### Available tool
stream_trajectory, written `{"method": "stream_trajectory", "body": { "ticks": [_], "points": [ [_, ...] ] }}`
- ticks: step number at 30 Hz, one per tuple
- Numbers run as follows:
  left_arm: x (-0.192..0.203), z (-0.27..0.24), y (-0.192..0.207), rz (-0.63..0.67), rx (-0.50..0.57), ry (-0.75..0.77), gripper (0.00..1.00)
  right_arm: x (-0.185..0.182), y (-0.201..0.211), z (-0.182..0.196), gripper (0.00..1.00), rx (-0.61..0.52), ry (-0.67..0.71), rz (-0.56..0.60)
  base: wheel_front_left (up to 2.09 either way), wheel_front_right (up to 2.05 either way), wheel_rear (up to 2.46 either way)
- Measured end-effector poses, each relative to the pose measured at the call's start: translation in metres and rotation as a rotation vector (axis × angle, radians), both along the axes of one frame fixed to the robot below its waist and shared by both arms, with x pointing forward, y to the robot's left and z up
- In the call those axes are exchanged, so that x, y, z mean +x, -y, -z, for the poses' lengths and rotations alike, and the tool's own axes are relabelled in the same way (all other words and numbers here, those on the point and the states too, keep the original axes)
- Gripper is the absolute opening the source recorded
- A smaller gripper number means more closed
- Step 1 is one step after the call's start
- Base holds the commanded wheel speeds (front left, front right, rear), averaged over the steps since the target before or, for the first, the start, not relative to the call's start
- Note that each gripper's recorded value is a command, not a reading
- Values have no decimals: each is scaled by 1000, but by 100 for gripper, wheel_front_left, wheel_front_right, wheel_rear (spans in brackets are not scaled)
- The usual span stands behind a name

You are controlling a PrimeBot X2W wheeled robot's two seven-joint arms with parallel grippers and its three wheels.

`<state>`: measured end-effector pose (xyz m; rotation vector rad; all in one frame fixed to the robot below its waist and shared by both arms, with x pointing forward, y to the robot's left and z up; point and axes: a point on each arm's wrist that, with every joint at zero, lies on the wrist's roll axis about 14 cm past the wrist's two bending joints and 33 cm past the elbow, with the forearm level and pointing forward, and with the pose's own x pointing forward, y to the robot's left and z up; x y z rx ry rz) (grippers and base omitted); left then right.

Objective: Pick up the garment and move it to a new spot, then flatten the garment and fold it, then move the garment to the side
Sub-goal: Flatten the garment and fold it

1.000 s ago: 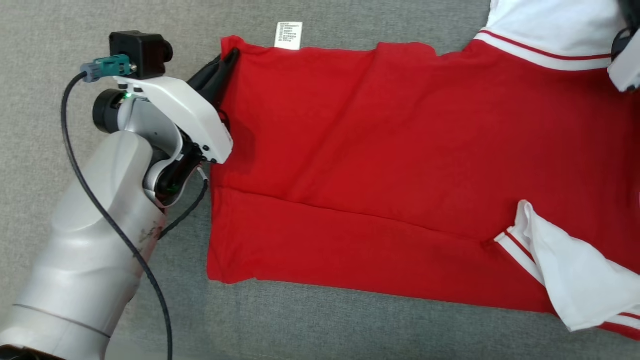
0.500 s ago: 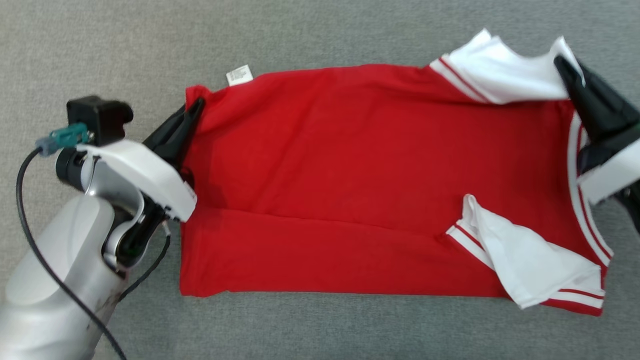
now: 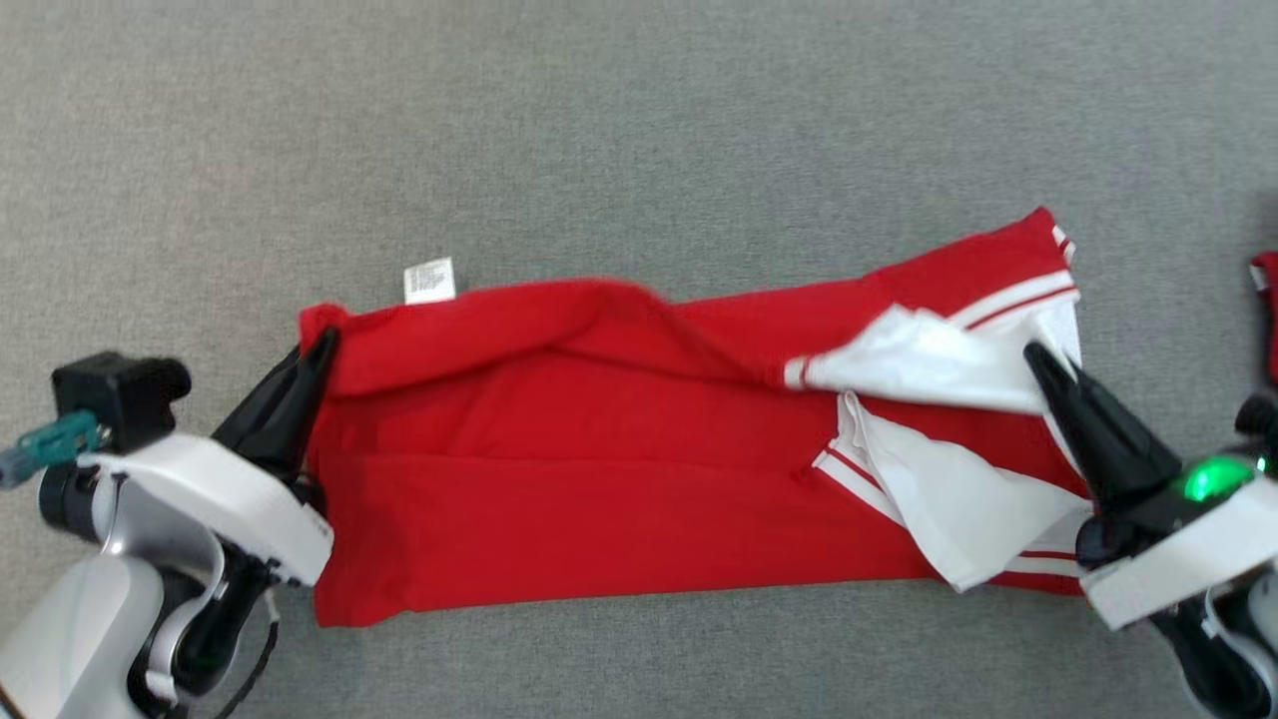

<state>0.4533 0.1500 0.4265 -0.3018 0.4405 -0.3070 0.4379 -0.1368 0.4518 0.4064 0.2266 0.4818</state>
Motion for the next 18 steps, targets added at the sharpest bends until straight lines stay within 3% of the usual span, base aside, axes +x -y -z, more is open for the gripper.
{"method": "stream_trajectory", "body": {
  "ticks": [9,10,11,12,13,14,18],
  "points": [
    [-24,2,-3,-50,-38,-45,0,-32,0,9,0,40,-54,54,0,0,0],
    [-27,4,-4,-59,-42,-54,0,-36,-2,12,25,38,-67,53,0,0,0],
    [-27,4,-4,-59,-42,-54,18,-36,-2,12,47,38,-67,53,0,0,0],
    [-29,4,-7,-81,-52,-60,42,-40,-3,16,75,38,-87,57,0,0,0],
    [-29,4,-7,-81,-52,-60,58,-40,-3,16,100,38,-87,57,0,0,0],
    [-30,4,-8,-89,-58,-63,100,-42,-3,19,100,35,-98,59,0,0,0],
    [-39,10,-12,-124,-74,-89,100,-52,-3,25,100,30,-127,66,0,0,0]
  ]
}}
